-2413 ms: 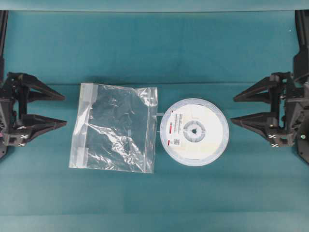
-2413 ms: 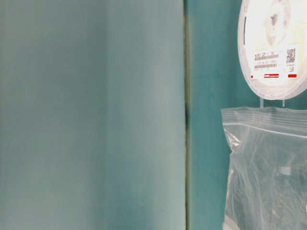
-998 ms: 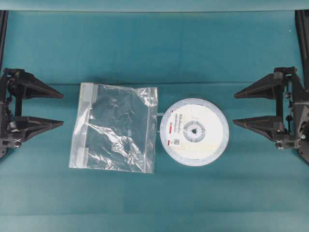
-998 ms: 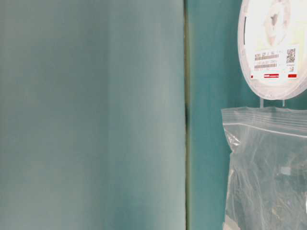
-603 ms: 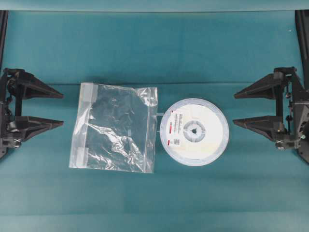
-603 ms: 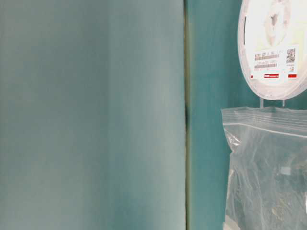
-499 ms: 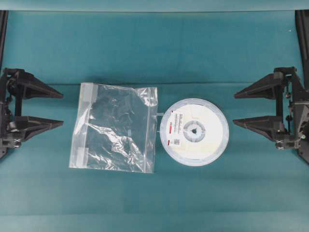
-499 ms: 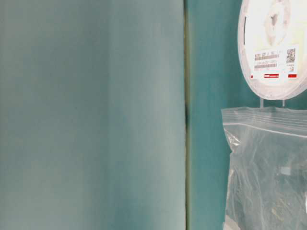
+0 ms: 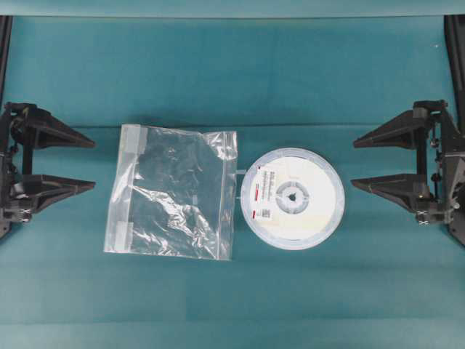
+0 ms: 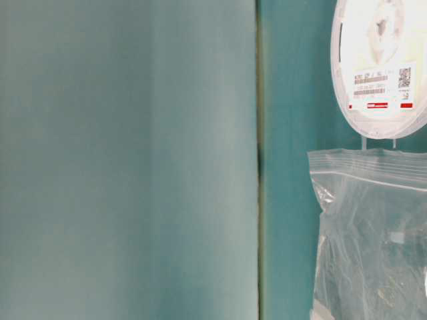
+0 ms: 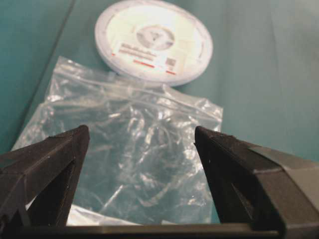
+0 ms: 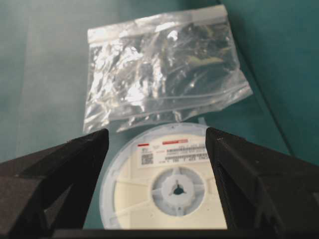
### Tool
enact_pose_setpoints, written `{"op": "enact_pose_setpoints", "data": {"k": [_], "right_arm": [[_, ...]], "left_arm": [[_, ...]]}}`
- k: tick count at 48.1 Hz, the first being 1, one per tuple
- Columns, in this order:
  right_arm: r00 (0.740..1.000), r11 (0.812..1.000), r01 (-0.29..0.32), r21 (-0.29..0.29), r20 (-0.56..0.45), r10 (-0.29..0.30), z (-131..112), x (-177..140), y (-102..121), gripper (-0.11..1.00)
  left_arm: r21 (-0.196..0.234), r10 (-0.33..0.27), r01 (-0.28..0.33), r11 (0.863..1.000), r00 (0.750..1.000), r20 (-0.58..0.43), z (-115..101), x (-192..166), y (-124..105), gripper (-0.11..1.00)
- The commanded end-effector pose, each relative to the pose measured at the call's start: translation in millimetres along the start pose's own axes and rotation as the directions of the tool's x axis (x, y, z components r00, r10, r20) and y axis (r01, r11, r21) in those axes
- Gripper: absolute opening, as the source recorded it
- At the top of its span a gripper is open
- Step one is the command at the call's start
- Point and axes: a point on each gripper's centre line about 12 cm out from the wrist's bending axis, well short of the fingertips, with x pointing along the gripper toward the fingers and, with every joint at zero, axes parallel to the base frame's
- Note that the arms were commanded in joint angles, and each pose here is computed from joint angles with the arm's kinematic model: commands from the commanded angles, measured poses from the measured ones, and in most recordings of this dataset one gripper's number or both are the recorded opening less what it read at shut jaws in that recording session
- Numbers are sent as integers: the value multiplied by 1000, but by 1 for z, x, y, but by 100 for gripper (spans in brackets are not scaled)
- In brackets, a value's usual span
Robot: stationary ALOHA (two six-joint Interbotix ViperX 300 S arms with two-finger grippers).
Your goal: Take out the reel from the clear zip bag.
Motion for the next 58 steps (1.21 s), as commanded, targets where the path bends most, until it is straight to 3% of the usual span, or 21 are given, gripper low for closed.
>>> {"op": "enact_pose_setpoints", "data": {"k": [1, 58], "right_arm": [[1000, 1000, -8, -8, 20, 8, 8, 0, 3, 86], [1000, 1000, 3, -7, 2, -3, 6, 0, 1, 86]], "left_arm": [[5, -5, 5, 1000, 1000, 22, 9, 0, -2, 92], [1, -8, 8, 1000, 999, 38, 12, -3, -2, 92]]}}
